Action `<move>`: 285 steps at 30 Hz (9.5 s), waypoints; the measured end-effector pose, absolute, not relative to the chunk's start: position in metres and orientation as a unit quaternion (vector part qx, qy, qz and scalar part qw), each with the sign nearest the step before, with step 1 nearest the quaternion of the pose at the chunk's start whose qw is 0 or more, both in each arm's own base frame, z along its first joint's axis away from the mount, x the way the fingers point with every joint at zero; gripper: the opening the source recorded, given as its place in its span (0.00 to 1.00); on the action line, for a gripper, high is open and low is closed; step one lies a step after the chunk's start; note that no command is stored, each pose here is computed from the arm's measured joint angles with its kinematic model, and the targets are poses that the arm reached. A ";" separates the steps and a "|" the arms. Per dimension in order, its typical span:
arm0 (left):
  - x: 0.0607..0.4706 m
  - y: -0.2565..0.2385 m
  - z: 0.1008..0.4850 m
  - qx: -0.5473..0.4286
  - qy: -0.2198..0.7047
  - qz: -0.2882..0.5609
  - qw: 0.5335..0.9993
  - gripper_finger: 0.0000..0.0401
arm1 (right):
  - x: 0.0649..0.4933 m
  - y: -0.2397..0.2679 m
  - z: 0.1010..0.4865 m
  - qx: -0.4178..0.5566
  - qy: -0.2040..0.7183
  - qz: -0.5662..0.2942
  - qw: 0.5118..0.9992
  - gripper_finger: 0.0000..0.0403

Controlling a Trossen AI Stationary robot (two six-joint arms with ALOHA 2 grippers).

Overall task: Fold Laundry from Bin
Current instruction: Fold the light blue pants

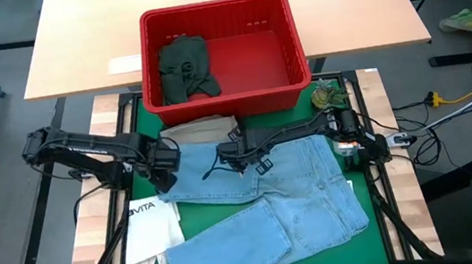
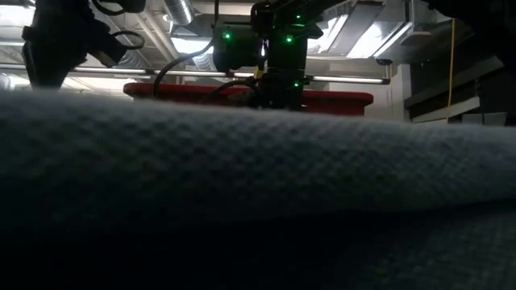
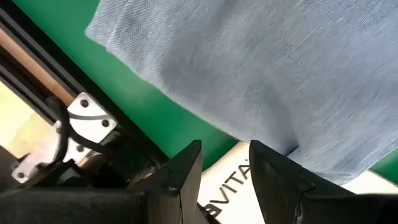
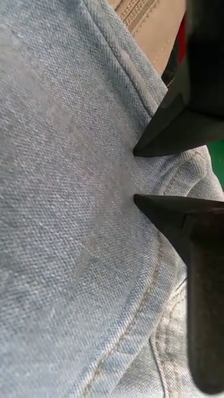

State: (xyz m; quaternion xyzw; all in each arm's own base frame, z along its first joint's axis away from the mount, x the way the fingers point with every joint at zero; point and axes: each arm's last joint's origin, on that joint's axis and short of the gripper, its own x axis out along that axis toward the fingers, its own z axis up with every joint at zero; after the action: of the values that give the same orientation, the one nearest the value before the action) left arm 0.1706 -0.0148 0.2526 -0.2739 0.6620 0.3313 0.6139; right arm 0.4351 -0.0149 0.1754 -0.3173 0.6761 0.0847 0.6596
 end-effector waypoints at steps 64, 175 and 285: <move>0.140 -0.012 0.201 -0.360 0.536 0.386 0.659 0.41 | 0.436 -0.015 0.176 -0.317 0.675 0.085 0.661 0.28; 0.500 0.003 0.166 -0.220 0.016 0.071 0.973 0.05 | 0.248 0.086 0.403 -0.313 0.522 0.009 0.793 0.28; 0.438 -0.054 0.219 0.005 0.460 -0.082 0.884 0.28 | 0.227 0.099 0.239 -0.149 0.533 0.081 0.829 0.28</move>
State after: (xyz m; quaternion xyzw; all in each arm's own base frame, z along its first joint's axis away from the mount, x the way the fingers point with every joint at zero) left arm 0.4383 -0.0544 0.2189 0.0054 0.4599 -0.0820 0.8842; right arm 0.2274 0.0986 0.2391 -0.1488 0.5332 0.0805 0.8289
